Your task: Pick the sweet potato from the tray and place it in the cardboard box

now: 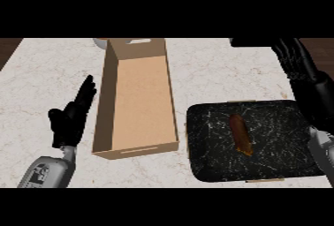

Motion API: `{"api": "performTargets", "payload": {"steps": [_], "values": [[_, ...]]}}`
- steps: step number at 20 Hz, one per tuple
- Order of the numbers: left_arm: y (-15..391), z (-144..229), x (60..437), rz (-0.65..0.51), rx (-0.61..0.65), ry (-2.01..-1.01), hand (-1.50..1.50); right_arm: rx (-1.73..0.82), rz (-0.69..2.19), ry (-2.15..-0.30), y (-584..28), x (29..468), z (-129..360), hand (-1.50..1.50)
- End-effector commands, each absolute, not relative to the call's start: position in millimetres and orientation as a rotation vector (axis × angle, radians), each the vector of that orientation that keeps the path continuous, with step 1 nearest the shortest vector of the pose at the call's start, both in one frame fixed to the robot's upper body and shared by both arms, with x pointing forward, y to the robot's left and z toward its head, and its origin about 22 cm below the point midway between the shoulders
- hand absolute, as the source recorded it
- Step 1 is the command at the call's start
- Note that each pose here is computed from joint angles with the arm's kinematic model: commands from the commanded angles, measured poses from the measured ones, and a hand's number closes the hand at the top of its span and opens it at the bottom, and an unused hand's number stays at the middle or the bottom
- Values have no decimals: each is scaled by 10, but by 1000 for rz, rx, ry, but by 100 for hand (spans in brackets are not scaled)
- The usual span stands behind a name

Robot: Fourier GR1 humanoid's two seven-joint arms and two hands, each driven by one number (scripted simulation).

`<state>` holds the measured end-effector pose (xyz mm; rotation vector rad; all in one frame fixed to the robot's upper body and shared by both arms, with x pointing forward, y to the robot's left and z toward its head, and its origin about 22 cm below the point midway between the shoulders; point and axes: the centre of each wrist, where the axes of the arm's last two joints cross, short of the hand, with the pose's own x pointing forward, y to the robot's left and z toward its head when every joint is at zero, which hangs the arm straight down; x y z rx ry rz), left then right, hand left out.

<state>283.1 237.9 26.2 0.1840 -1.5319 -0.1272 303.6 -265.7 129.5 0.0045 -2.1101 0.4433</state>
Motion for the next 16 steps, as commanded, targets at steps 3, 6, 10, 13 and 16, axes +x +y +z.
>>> {"api": "performTargets", "payload": {"steps": [3, 6, 10, 13, 16], "values": [[2546, 130, 2646, -198, 309, -1521, 0, -146, 530, -2077, -2057, 3064, 1254, -150], [2809, 162, 2598, -246, 430, -1498, 0, -281, 615, -2004, -1730, 3158, 1323, -150], [2859, 146, 2546, -199, 404, -1463, 0, -836, 453, -1833, -2387, 3110, 768, -150], [2885, 99, 2479, -212, 383, -1439, 0, -821, 382, -1902, -2093, 2964, 599, -150], [3011, 66, 2301, -212, 387, -1435, 0, -917, 569, -1829, -2153, 2977, 1022, -150]]}}
